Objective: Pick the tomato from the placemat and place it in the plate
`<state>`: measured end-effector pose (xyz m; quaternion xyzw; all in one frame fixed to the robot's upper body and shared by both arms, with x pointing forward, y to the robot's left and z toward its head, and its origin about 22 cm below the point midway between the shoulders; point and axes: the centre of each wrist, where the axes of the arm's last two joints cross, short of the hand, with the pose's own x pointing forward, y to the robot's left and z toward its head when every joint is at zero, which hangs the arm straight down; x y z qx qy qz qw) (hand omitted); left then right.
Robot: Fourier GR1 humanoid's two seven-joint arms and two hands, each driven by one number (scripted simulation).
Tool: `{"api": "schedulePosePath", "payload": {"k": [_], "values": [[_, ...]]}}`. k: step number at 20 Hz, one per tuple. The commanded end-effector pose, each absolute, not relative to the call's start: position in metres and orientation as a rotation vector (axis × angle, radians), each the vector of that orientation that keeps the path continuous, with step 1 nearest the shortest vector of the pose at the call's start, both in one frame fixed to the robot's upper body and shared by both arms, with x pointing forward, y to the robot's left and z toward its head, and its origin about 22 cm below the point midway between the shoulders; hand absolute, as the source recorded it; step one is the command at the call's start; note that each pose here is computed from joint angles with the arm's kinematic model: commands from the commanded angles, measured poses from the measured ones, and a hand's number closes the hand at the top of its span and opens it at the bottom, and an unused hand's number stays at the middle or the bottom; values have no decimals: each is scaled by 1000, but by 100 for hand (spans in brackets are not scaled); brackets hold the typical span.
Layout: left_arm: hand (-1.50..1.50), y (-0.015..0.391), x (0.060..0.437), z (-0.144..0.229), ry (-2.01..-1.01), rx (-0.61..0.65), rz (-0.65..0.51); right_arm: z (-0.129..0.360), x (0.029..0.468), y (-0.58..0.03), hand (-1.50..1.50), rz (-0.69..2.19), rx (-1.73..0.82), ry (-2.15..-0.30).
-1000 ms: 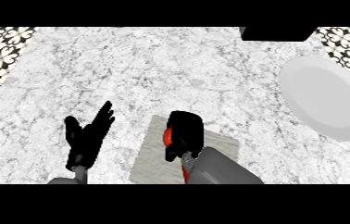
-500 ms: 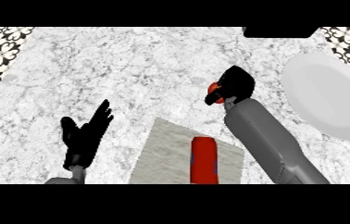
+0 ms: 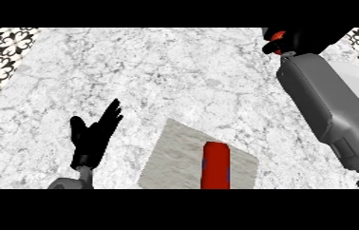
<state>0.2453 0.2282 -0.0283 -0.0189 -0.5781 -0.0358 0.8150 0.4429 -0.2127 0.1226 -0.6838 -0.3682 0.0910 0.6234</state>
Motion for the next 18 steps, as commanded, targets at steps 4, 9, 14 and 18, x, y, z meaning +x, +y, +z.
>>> {"api": "schedulePosePath", "payload": {"k": [4,9,14,18], "values": [[0,230,248,-24,-1238,-34,-84,155,456,-253,150,-321,-1696,-801],[0,230,246,-26,-1215,-22,-74,163,455,-279,150,-482,-1724,-841],[0,235,245,-30,-1218,-11,-56,141,447,-308,150,-553,-1789,-839],[0,237,236,-38,-1191,-7,-35,112,432,-340,150,-553,-1878,-768]]}}
